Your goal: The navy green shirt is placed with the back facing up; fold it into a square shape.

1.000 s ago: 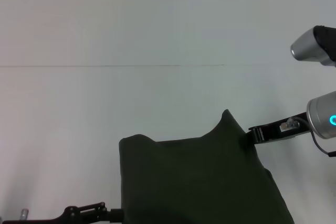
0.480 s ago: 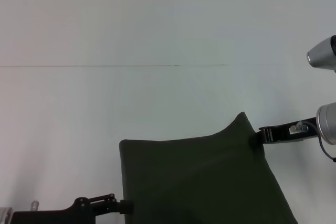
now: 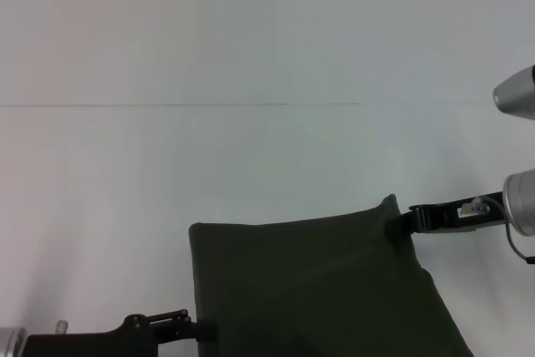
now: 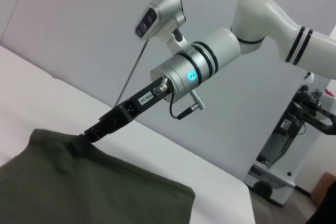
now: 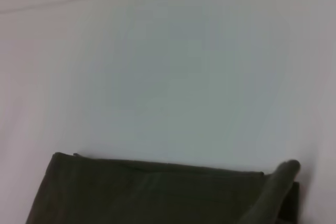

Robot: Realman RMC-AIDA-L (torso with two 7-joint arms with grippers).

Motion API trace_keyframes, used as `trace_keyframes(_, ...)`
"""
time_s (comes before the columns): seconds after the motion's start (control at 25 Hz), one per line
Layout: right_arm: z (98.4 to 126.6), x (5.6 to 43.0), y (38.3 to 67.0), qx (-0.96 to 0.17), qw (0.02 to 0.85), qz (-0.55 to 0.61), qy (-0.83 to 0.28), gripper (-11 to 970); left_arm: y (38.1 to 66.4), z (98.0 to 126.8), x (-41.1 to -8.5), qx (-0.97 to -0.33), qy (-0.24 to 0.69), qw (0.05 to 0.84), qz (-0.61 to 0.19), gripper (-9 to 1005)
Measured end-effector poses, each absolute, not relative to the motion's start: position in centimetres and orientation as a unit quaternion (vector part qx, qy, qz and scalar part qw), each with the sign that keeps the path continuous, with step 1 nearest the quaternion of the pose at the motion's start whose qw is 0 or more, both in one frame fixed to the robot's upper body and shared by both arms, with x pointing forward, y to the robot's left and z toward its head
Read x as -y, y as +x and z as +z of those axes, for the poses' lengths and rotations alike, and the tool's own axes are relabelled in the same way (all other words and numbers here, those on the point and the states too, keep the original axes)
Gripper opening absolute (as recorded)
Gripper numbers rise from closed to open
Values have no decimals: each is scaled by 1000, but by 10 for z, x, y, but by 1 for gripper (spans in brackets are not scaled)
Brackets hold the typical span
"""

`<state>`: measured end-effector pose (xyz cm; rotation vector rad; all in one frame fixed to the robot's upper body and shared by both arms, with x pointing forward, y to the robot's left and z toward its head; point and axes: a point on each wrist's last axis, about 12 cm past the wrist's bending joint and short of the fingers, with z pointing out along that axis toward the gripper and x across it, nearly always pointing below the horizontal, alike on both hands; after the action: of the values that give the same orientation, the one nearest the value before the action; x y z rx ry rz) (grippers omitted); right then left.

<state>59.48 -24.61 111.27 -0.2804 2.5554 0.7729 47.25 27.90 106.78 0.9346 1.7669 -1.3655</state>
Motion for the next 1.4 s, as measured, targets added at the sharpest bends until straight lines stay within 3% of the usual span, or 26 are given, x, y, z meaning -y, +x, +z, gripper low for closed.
trace_keyframes(0.16, 1117, 265, 591, -920, 234, 299, -92, 77, 475, 1071, -277, -684, 350, 348, -537, 948)
trace_keyframes(0.52, 1126, 310, 560, -836, 350, 382, -179, 455, 487, 1080, -275, -691, 306, 339, -560, 948)
trace_keyframes(0.8, 1105, 312, 539, -777, 406, 384, -292, 788, 507, 1089, -272, -711, 257, 318, -572, 948)
trace_keyframes(1.24, 1086, 280, 524, -709, 416, 392, -412, 925, 508, 1088, -271, -707, 232, 327, -582, 947)
trace_keyframes(1.4, 1081, 268, 523, -674, 435, 394, -448, 818, 506, 1086, -273, -709, 227, 329, -581, 947)
